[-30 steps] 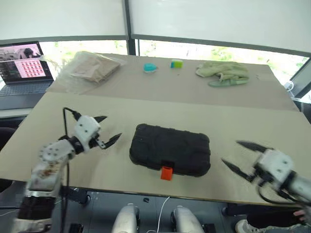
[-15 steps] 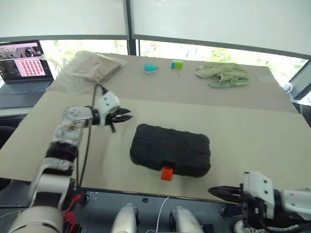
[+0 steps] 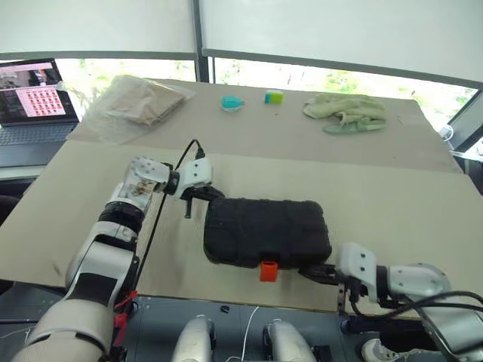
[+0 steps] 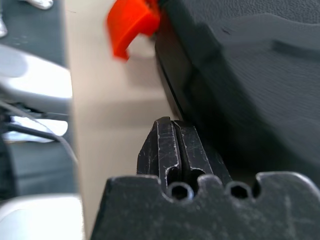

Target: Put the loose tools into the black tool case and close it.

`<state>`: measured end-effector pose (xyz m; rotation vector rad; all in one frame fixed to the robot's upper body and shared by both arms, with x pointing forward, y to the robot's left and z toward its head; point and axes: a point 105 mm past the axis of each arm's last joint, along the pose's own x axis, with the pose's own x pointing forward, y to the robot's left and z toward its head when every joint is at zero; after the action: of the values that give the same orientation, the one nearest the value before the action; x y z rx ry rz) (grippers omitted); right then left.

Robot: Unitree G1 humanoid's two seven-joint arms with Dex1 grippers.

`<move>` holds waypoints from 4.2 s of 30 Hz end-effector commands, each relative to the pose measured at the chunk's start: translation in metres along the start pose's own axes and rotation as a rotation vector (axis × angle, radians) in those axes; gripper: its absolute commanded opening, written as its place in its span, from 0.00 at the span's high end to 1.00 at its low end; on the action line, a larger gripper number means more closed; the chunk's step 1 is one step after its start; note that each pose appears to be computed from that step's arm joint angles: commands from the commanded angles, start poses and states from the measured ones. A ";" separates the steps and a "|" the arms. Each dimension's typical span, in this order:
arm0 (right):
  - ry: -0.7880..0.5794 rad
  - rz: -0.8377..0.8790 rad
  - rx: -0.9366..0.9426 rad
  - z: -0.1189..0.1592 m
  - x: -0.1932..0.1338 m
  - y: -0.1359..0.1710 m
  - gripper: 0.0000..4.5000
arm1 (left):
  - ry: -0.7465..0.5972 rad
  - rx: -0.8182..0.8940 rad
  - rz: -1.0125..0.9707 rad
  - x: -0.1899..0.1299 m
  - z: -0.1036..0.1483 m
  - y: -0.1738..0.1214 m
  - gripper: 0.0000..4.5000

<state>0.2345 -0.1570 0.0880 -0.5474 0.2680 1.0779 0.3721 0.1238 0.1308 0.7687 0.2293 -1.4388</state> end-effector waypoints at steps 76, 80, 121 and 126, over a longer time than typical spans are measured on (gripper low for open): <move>-0.017 -0.004 0.175 0.006 0.002 0.018 1.00 | -0.065 0.129 -0.264 0.080 0.058 -0.045 0.98; -0.024 -0.012 0.180 0.000 0.019 0.014 1.00 | -0.068 0.133 -0.263 0.081 0.061 -0.043 0.98; -0.123 0.046 0.156 0.048 -0.037 0.000 0.76 | -0.110 -0.072 -0.204 0.024 0.046 -0.033 0.75; -0.107 0.071 0.241 0.056 -0.093 -0.011 0.38 | -0.107 -0.225 -0.135 -0.052 0.032 -0.047 0.35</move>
<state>0.2036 -0.1973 0.1610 -0.2926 0.3620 1.0944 0.3179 0.1471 0.1524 0.5260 0.3974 -1.5329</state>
